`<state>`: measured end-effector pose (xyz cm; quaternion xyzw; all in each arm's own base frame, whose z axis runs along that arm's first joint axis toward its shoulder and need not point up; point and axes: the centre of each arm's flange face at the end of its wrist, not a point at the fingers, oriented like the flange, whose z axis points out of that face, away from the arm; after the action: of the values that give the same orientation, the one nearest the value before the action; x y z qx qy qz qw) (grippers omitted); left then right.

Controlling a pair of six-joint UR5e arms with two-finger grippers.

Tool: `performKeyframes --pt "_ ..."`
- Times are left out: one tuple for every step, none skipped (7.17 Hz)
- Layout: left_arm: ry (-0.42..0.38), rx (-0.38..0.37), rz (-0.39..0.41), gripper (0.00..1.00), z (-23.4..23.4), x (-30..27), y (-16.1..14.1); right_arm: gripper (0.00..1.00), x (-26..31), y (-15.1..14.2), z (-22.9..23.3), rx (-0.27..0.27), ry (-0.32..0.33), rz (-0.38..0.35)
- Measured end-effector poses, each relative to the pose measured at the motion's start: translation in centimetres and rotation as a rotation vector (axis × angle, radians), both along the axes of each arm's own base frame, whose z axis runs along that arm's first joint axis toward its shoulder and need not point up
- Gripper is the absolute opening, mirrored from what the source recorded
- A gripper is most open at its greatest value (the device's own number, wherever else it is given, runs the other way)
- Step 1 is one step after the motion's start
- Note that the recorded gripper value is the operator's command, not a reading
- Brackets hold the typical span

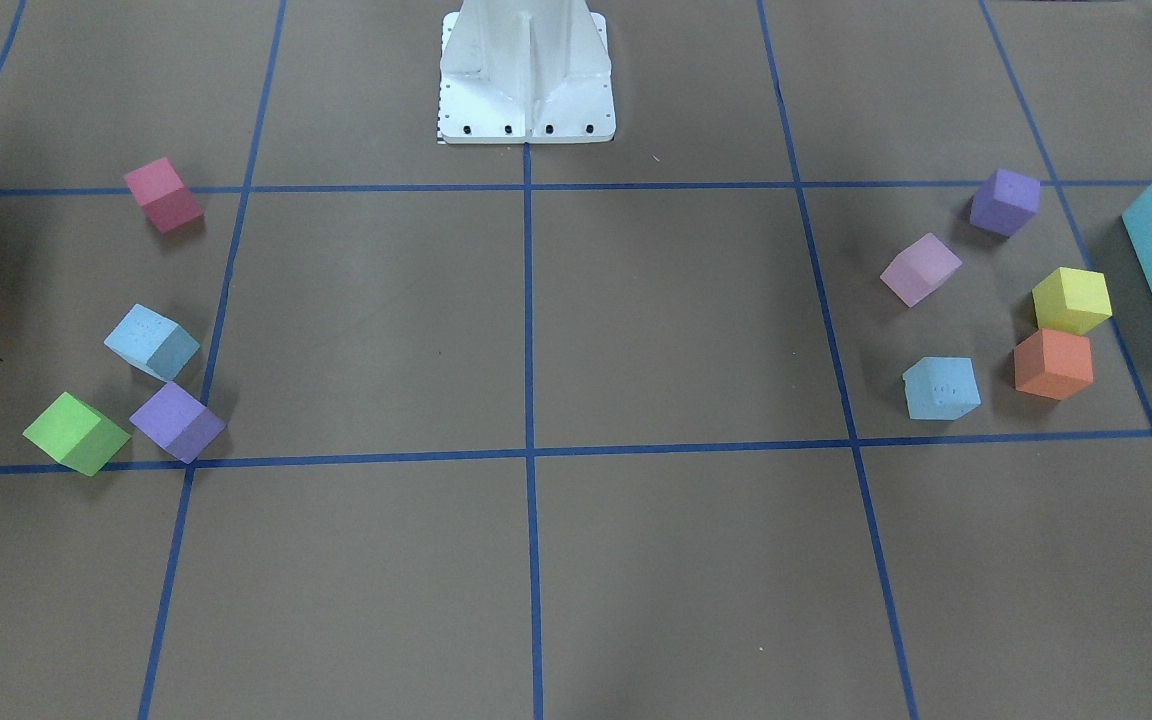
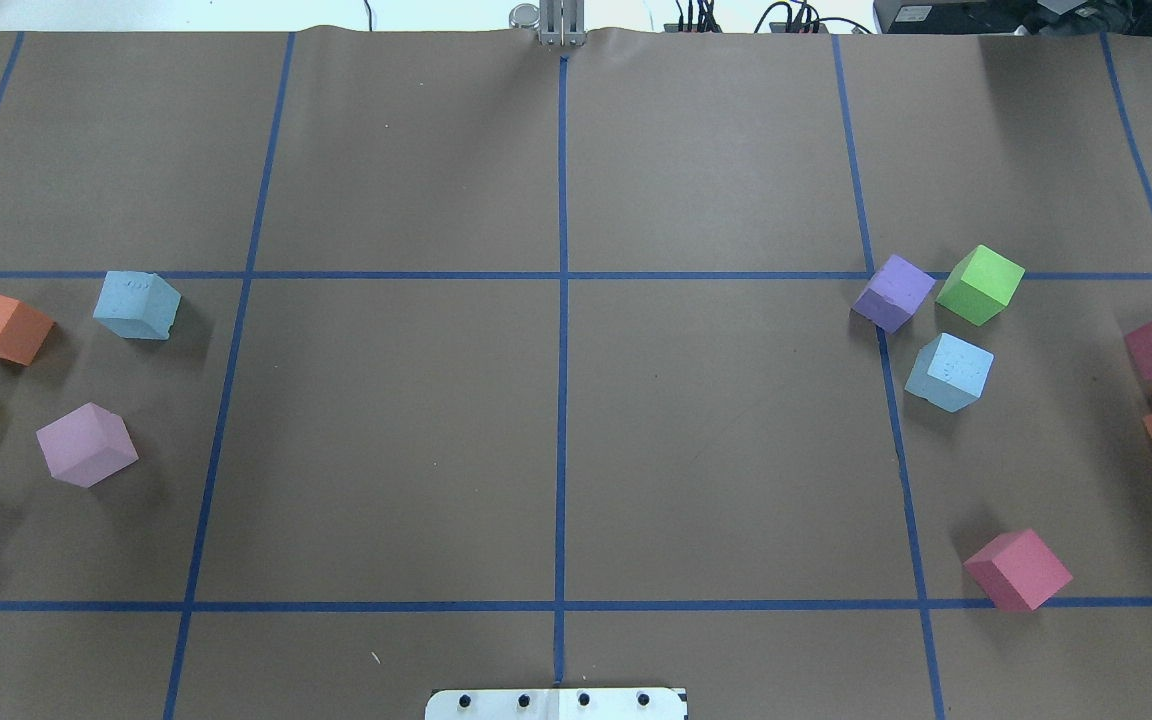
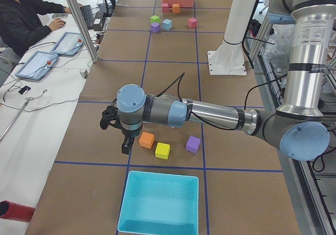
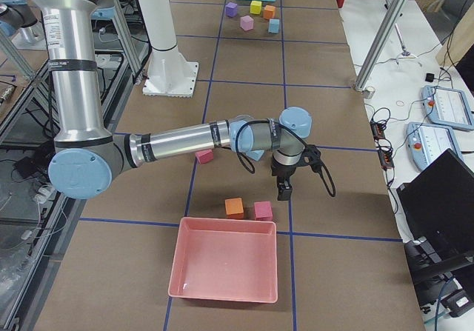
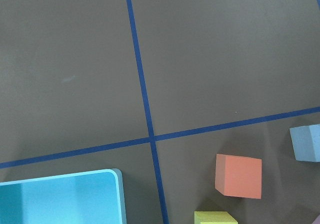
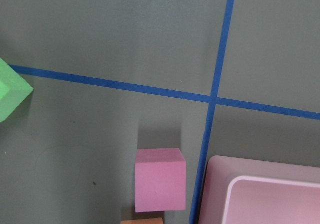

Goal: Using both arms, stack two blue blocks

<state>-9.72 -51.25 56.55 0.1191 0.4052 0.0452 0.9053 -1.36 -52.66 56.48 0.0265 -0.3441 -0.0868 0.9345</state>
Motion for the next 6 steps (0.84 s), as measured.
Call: performKeyframes --pt "0.0 -0.001 0.0 1.0 0.0 0.0 0.0 1.0 0.0 -0.2 -0.2 0.009 -0.001 -0.002" --pt "-0.001 -0.002 0.0 1.0 0.1 0.0 0.0 1.0 -0.1 -0.5 -0.6 0.026 -0.003 -0.005" --pt "-0.002 -0.002 0.0 1.0 0.1 0.0 0.0 1.0 -0.1 -0.7 -0.7 0.036 -0.001 -0.008" --pt "-0.004 0.004 0.001 1.0 -0.1 0.0 0.0 1.0 -0.1 -0.7 -1.1 0.051 -0.003 -0.011" --pt "-0.007 0.015 0.002 1.0 -0.5 0.0 0.0 1.0 -0.1 -0.7 -2.3 0.091 -0.012 -0.013" --pt "-0.01 0.022 0.002 1.0 -0.8 0.0 0.0 1.0 -0.1 -0.5 -3.5 0.13 -0.021 -0.013"
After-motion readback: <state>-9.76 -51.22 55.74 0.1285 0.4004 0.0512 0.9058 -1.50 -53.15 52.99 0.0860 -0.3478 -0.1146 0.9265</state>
